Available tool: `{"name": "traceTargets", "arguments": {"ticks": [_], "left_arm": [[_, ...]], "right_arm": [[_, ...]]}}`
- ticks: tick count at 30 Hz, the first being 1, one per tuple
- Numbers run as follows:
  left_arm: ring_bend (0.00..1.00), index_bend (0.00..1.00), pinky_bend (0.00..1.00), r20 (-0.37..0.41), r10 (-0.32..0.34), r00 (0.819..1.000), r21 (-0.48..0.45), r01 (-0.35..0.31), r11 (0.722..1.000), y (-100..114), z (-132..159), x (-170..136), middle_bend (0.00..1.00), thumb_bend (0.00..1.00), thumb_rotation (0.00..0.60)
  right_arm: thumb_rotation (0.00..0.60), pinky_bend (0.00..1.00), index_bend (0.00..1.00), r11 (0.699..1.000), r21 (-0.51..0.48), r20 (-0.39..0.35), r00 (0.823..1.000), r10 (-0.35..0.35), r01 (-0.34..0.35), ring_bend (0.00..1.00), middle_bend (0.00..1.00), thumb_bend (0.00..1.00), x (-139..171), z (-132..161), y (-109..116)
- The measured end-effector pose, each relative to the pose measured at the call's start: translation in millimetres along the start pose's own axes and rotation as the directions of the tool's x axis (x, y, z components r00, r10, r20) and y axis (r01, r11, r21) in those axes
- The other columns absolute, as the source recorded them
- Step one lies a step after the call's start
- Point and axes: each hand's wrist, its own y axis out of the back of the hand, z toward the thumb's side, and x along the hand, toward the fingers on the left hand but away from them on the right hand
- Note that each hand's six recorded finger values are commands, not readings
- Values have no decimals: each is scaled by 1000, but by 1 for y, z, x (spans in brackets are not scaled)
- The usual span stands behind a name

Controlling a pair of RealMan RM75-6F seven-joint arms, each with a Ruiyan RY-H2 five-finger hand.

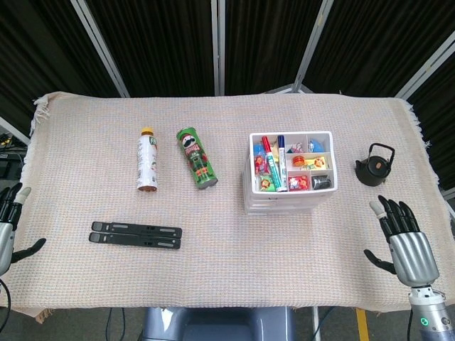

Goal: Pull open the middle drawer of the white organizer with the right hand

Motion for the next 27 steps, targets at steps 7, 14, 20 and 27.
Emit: {"name": "traceTargets", "arguments": {"ticks": [7,14,20,27], "left_arm": [[0,0,0,-6,-1,1000,-3,1,1000,0,-2,0,0,0,600],[0,0,0,1,16,1000,-7,-16,1000,4,2,-1,0,0,600],[0,0,0,4,24,1000,-19,-24,1000,6,2,0,0,0,600],[0,0,0,7,34,999,-33,-33,999,10,1,-1,0,0,600]], "right_arm": [[600,604,228,999,-43,7,1000,-30,31,683,685,105,-3,5,0],[600,711,268,969,-248,20,1000,15,-10,851,864,246,-9,22,-8],[600,711,275,898,-422,32,988,151,-124,851,864,321,-23,47,-24],[600,711,293,749,-618,8,951,309,-238,851,864,323,-39,76,-45]]}}
